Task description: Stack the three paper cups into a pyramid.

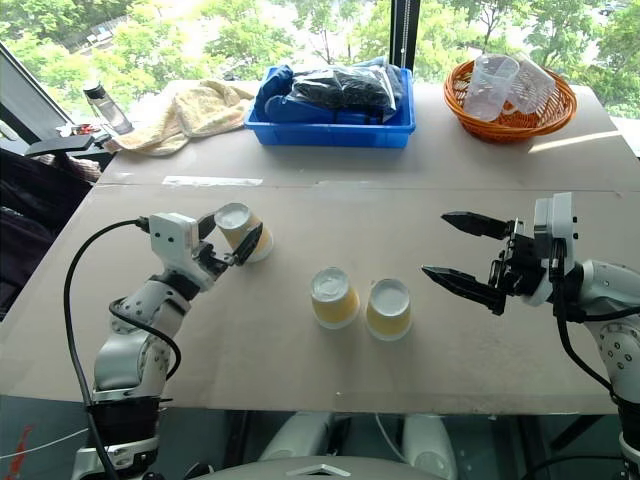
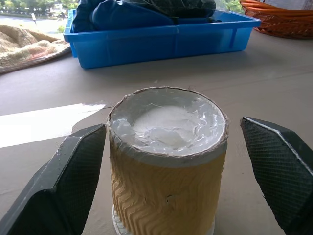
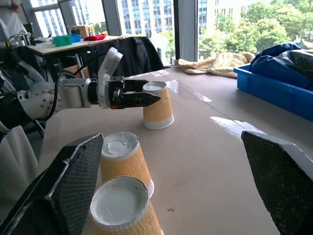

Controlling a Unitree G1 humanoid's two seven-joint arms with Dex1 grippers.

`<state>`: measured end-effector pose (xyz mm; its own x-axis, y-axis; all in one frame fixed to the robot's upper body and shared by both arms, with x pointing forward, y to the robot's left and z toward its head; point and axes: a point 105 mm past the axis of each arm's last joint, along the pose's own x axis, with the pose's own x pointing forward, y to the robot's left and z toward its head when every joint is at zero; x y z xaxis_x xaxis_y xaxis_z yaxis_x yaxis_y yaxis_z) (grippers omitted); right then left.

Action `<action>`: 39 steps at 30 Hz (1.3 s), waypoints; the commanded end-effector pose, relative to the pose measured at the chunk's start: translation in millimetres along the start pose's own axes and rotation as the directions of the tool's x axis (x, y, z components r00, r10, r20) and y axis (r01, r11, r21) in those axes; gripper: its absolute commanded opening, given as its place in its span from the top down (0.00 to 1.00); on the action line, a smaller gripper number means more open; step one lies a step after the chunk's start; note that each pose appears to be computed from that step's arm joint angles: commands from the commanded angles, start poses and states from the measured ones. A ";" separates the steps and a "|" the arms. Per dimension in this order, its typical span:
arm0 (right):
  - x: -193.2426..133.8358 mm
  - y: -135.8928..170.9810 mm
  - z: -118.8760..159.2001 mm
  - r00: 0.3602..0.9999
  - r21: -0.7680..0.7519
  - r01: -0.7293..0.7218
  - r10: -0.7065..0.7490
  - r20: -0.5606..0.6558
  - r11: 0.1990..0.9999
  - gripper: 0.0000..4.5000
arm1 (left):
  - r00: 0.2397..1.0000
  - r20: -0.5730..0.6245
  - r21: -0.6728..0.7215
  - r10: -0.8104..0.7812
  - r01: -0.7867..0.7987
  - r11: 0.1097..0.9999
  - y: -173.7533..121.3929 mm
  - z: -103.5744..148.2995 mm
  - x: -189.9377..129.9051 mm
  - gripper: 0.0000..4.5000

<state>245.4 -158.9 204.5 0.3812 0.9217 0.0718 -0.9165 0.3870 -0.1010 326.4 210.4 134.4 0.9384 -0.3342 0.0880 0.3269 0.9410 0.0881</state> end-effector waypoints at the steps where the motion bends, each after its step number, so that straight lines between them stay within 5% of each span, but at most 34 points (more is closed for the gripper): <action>1: 1.9 5.0 11.0 1.000 -0.065 -0.010 0.012 0.023 0.998 0.01 | 1.000 0.019 0.016 -0.006 0.006 1.000 0.8 8.8 3.3 0.00; 10: 1.8 5.3 11.0 1.000 -0.075 -0.009 0.010 0.013 0.997 0.01 | 0.999 0.000 0.037 -0.053 0.053 0.998 -2.1 4.9 6.9 0.00; 14: 1.9 5.5 11.1 1.000 -0.076 -0.008 0.009 0.010 0.997 0.00 | 0.998 0.029 0.042 -0.051 0.050 0.998 -2.7 11.0 10.4 0.40; 16: 1.6 5.3 10.5 1.000 -0.076 -0.008 0.009 0.007 0.997 0.00 | 0.998 0.034 0.053 -0.045 0.043 0.998 -1.8 11.9 10.6 0.46; 22: 0.2 4.8 9.6 1.000 -0.075 -0.005 0.006 0.004 0.997 0.00 | 0.995 0.076 0.070 -0.059 0.054 0.996 -2.7 19.8 11.7 0.46; 26: -5.8 3.4 9.2 1.000 -0.084 0.003 -0.002 0.007 0.996 0.00 | 0.970 0.128 0.080 -0.205 0.196 0.977 -20.4 46.6 20.5 0.46; 30: -15.5 2.7 6.7 1.000 -0.097 0.016 -0.015 0.011 0.995 0.00 | 0.857 0.161 0.089 -0.490 0.482 0.872 -57.6 80.1 22.9 0.46; 33: -26.9 4.0 0.3 0.999 -0.127 0.026 -0.022 0.027 0.992 0.00 | 0.689 0.086 0.154 -0.719 0.704 0.693 -90.8 92.1 14.2 0.46; 39: -34.9 8.4 -10.9 0.999 -0.126 0.035 -0.033 0.022 0.991 0.00 | 0.364 -0.019 0.183 -0.931 0.917 0.355 -143.2 103.8 -0.6 0.46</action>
<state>230.3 -188.3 180.1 0.4260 0.9015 0.0762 -0.8864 0.4327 -0.1643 284.2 81.2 218.7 0.1576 -0.9862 -0.0501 0.9513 0.1380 0.2757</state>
